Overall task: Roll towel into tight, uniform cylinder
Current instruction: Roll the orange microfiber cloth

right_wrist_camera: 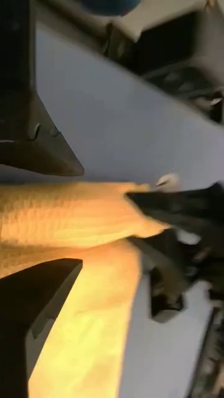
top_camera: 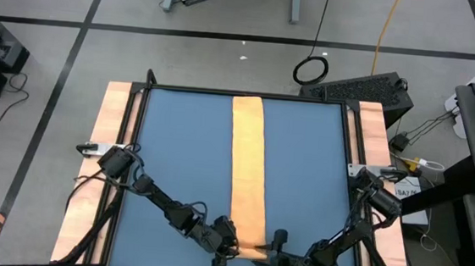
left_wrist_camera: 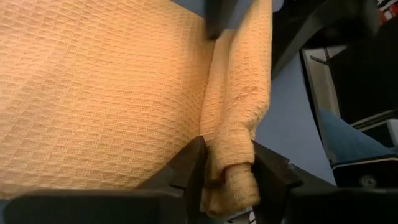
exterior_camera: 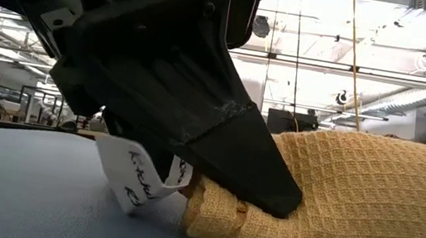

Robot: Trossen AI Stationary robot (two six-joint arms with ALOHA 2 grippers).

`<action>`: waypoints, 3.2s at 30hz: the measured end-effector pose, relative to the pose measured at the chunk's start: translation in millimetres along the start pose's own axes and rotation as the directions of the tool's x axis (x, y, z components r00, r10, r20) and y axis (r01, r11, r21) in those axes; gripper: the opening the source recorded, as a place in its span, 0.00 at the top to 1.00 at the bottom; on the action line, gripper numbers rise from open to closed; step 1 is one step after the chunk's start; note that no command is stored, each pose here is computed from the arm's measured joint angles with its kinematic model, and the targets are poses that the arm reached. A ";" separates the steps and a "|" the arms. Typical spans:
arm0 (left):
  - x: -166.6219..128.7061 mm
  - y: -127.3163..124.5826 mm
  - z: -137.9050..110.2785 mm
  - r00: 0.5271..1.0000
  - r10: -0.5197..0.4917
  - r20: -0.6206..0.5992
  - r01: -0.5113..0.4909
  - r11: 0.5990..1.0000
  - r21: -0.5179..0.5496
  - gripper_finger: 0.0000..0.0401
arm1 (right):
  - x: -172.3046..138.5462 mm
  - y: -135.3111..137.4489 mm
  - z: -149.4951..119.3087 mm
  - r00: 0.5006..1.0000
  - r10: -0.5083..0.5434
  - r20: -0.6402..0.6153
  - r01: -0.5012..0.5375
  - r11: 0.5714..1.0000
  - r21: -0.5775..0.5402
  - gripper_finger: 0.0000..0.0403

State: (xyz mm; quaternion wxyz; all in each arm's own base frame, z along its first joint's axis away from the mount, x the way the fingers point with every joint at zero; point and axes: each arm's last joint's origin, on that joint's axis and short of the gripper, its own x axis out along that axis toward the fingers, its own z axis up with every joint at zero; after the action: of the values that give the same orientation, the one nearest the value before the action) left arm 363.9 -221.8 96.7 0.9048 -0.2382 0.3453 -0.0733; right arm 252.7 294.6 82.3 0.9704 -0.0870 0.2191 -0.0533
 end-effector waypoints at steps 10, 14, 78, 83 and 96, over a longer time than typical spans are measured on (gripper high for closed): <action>0.7 2.9 3.5 1.000 -0.026 -0.016 0.026 1.000 -0.012 0.95 | -13.7 13.8 13.8 0.990 0.087 0.109 -0.082 0.995 -0.048 0.46; 0.7 2.8 3.3 0.999 -0.034 -0.023 0.034 0.999 -0.016 0.93 | -7.8 17.9 4.0 0.988 0.110 0.107 -0.102 0.991 -0.082 0.46; -33.8 -60.0 -29.8 0.946 0.135 0.293 -0.276 0.809 0.519 0.46 | 24.4 -6.9 -9.7 0.996 0.059 -0.069 -0.044 0.981 0.191 0.46; -25.7 -54.3 -32.5 0.943 0.142 0.300 -0.289 0.796 0.531 0.46 | 25.6 -7.7 -9.5 0.996 0.055 -0.069 -0.039 0.975 0.219 0.46; -14.7 -35.3 -18.0 0.960 0.129 0.250 -0.265 0.711 0.652 0.46 | 28.6 -8.9 -7.8 0.995 0.077 -0.068 -0.064 0.983 0.170 0.46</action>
State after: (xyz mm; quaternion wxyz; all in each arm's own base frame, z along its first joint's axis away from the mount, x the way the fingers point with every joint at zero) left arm 342.1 -255.1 110.7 0.9595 0.1412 0.2322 -0.0743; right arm 274.4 280.7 65.2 0.9667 0.0048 0.2525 -0.0404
